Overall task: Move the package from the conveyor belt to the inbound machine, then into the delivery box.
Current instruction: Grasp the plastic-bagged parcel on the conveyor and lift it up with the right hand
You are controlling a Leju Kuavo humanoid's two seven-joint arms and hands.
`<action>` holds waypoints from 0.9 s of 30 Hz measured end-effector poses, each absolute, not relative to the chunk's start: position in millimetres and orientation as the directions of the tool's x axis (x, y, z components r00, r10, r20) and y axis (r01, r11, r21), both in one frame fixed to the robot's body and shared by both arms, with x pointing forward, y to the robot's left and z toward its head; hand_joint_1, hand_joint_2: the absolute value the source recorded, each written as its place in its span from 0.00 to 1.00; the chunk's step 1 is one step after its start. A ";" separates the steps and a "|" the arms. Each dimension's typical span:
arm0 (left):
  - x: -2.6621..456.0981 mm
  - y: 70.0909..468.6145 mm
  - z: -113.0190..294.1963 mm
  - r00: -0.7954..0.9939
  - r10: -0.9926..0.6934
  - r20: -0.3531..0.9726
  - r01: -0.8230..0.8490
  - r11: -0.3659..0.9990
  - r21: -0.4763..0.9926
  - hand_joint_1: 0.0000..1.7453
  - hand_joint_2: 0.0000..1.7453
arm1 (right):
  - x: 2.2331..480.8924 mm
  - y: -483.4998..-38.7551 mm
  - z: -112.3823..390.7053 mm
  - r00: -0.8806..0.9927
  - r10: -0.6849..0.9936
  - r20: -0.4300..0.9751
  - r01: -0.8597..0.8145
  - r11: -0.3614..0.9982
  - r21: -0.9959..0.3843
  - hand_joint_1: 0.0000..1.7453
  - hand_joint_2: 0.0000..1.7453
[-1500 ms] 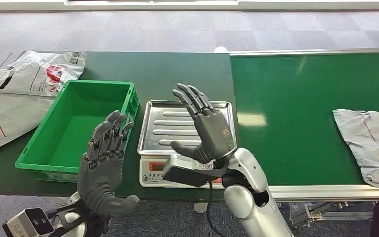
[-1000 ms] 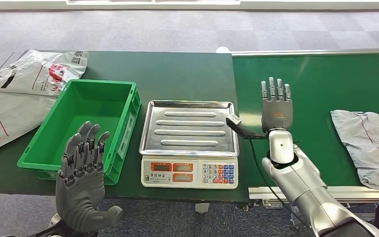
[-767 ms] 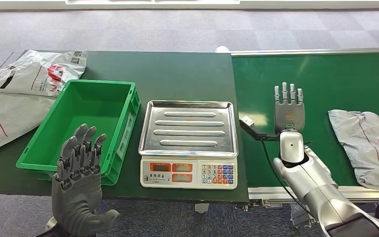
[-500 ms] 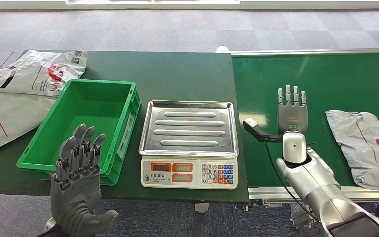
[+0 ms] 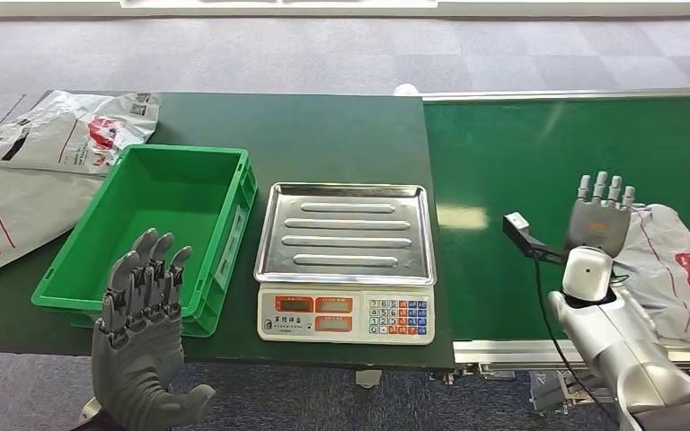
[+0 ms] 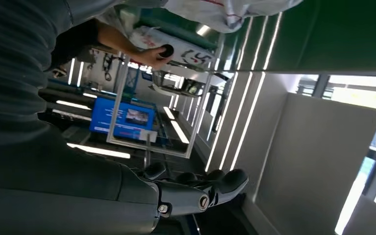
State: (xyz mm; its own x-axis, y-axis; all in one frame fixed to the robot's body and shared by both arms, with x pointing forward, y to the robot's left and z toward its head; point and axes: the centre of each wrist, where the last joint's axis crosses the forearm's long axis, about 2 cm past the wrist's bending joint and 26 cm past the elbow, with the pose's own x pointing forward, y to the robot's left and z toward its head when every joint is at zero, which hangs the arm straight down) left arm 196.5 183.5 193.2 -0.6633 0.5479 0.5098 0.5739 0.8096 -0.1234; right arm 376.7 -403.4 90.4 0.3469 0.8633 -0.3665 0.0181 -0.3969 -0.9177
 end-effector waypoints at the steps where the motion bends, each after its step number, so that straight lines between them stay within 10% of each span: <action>1: 196.5 183.6 193.2 -0.663 0.548 0.510 0.574 0.810 -0.123 0.00 1.00 | 375.0 -410.0 89.8 0.364 0.857 -0.366 0.003 -0.394 -0.919 0.00 1.00; 12: 197.4 184.2 194.5 -0.676 0.529 0.513 0.559 0.822 -0.110 0.00 1.00 | 368.3 -440.0 84.5 0.486 0.784 -0.385 -0.331 -0.242 -0.912 0.00 1.00; 27: 209.0 181.7 200.3 -0.681 0.541 0.493 0.578 0.811 -0.091 0.00 1.00 | 376.6 -461.7 102.7 0.597 0.702 -0.389 -0.357 -0.202 -0.912 0.00 1.00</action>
State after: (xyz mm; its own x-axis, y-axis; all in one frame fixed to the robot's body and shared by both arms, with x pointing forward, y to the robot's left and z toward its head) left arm 209.0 181.7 200.3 -0.6814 0.5409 0.4931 0.5777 0.8111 -0.0915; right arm 376.6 -461.7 102.7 0.5966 0.7022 -0.3885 -0.3569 -0.2015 -0.9122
